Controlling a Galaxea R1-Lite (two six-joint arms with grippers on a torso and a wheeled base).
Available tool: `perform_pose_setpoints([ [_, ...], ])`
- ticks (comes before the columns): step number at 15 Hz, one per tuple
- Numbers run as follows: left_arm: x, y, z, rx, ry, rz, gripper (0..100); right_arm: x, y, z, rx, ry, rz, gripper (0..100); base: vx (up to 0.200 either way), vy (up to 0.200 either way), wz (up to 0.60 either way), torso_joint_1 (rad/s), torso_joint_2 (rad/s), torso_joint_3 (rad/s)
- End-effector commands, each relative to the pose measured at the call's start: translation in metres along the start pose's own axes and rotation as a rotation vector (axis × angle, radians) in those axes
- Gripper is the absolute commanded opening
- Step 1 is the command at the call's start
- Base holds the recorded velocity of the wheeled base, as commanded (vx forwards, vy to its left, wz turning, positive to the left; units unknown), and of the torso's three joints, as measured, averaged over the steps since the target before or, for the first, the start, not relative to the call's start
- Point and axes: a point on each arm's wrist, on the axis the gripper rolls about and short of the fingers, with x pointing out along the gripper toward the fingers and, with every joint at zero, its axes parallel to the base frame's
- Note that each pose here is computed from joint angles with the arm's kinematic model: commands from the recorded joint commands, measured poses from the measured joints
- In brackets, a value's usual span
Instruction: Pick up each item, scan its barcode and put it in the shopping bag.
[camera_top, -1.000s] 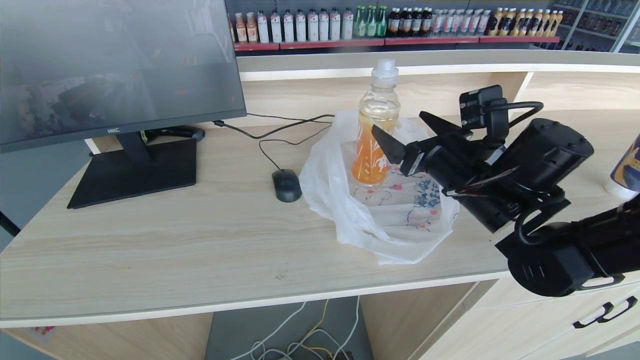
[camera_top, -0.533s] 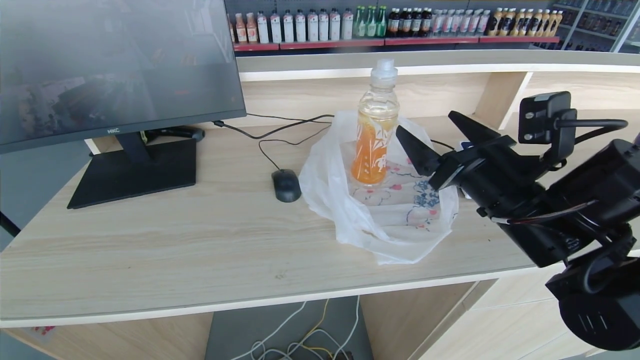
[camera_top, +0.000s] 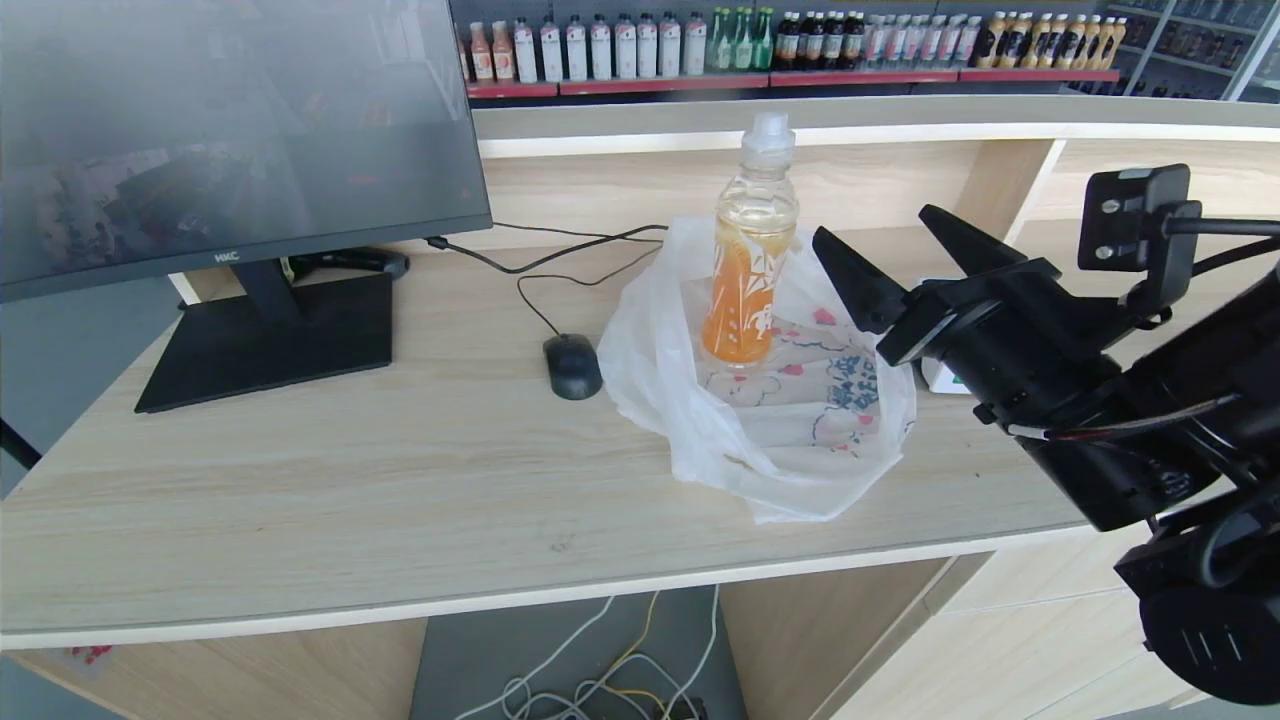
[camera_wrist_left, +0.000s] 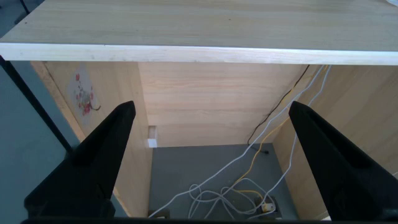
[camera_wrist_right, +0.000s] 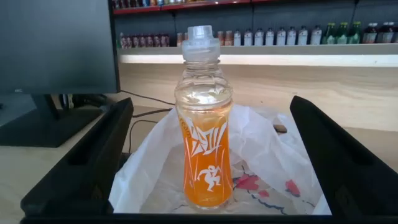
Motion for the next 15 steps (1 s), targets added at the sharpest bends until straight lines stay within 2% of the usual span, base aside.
perform_pose_setpoints([
  [1, 0.0, 0.0, 0.0, 0.002, 0.0, 0.0, 100, -0.002, 0.001, 0.001, 0.002, 0.001, 0.002, 100, 0.0, 0.0, 0.0, 0.0, 0.0, 0.0],
  [4, 0.0, 0.0, 0.0, 0.003, 0.0, 0.0, 100, -0.008, 0.0, 0.0, 0.003, 0.007, 0.001, 100, 0.0, 0.0, 0.0, 0.0, 0.0, 0.0],
  [9, 0.0, 0.0, 0.0, 0.0, 0.0, 0.002, 100, -0.009, 0.0, 0.0, 0.001, 0.01, 0.002, 100, 0.0, -0.2, 0.0, 0.003, 0.0, -0.001],
  [15, 0.0, 0.0, 0.0, 0.002, 0.0, 0.0, 100, -0.021, 0.0, -0.009, 0.0, 0.065, 0.005, 100, 0.0, -0.2, 0.0, 0.003, 0.0, 0.004],
])
